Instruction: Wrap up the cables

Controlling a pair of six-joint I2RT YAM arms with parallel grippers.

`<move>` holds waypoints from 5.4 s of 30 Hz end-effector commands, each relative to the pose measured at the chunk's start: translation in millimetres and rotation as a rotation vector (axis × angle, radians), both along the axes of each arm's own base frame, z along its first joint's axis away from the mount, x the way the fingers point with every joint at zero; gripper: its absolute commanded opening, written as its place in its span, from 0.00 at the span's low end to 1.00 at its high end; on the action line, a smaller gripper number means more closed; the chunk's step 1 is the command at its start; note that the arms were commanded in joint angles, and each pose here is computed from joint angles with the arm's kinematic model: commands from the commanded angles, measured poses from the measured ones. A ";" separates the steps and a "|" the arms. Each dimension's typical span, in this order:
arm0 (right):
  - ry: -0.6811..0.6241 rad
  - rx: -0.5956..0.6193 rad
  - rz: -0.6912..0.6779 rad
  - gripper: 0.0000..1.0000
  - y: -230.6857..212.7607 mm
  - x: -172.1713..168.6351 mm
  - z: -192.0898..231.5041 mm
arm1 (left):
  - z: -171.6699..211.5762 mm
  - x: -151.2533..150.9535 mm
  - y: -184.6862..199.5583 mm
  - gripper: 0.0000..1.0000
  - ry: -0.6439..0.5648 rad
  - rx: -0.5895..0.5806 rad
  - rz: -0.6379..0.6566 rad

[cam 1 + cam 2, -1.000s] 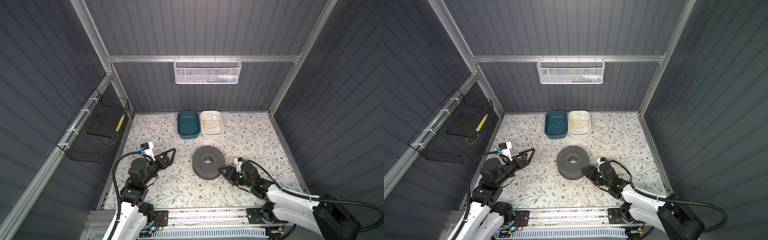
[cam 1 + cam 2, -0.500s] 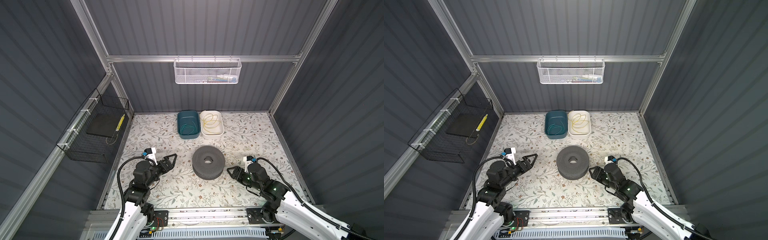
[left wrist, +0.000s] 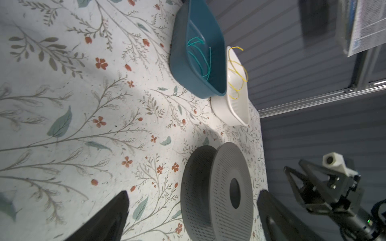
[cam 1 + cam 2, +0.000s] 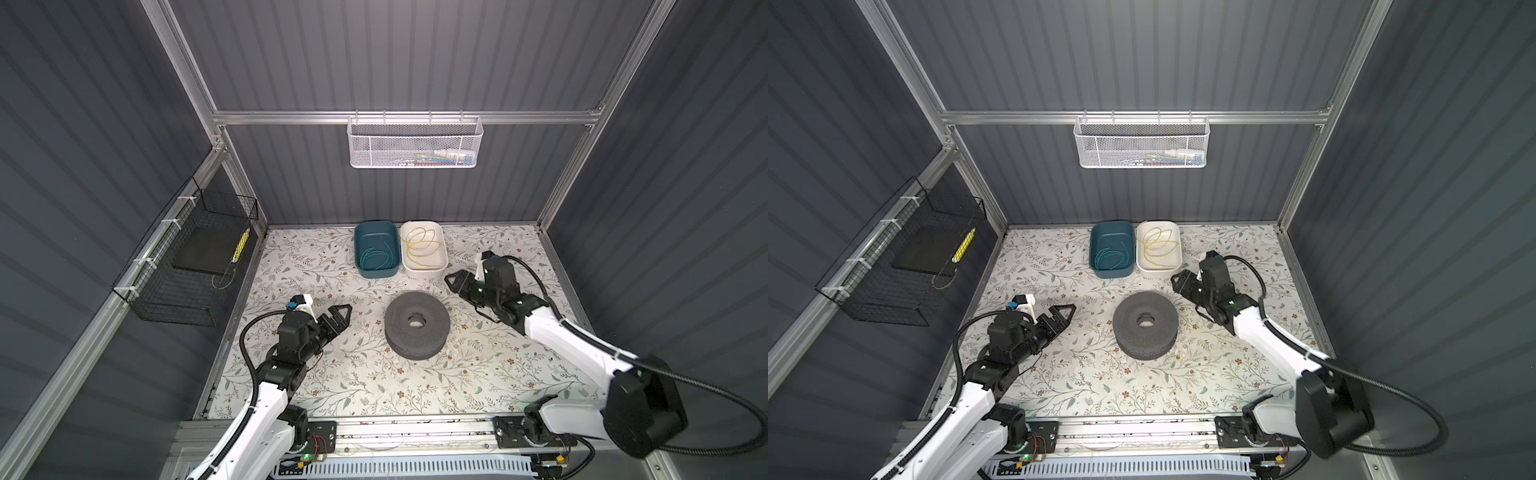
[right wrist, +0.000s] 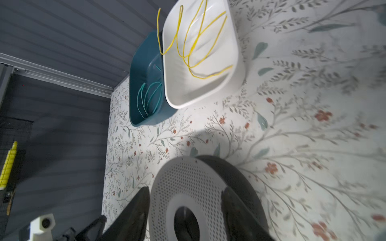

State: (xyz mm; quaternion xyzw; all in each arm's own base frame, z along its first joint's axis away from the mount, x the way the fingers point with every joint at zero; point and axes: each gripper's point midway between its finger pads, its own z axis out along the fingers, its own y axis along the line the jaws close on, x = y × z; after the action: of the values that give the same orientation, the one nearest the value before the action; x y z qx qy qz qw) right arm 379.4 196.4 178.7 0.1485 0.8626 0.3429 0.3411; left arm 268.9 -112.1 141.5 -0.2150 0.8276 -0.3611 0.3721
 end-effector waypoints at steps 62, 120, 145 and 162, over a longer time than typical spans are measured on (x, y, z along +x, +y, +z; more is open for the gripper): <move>-0.152 0.137 0.201 0.00 52.6 151.7 90.8 | 31.9 19.1 -14.9 0.92 0.062 0.169 -0.170; -0.431 -0.197 0.020 0.00 9.1 -100.8 85.4 | 123.8 46.9 -206.1 0.00 -0.315 0.487 -0.404; -0.406 0.288 -0.346 0.00 -7.3 -46.1 83.2 | 155.2 32.0 -69.0 0.00 -0.351 0.067 0.164; -0.392 0.058 0.025 0.00 18.8 -61.7 103.9 | 174.3 1.7 -109.3 0.63 -0.321 0.711 -0.483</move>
State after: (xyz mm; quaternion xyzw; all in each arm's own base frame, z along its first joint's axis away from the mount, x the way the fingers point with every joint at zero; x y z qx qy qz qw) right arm 324.1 210.6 287.5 0.1166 0.7485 0.4003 0.5157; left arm 289.8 -196.3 366.3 0.0398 0.8129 -0.2127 0.5407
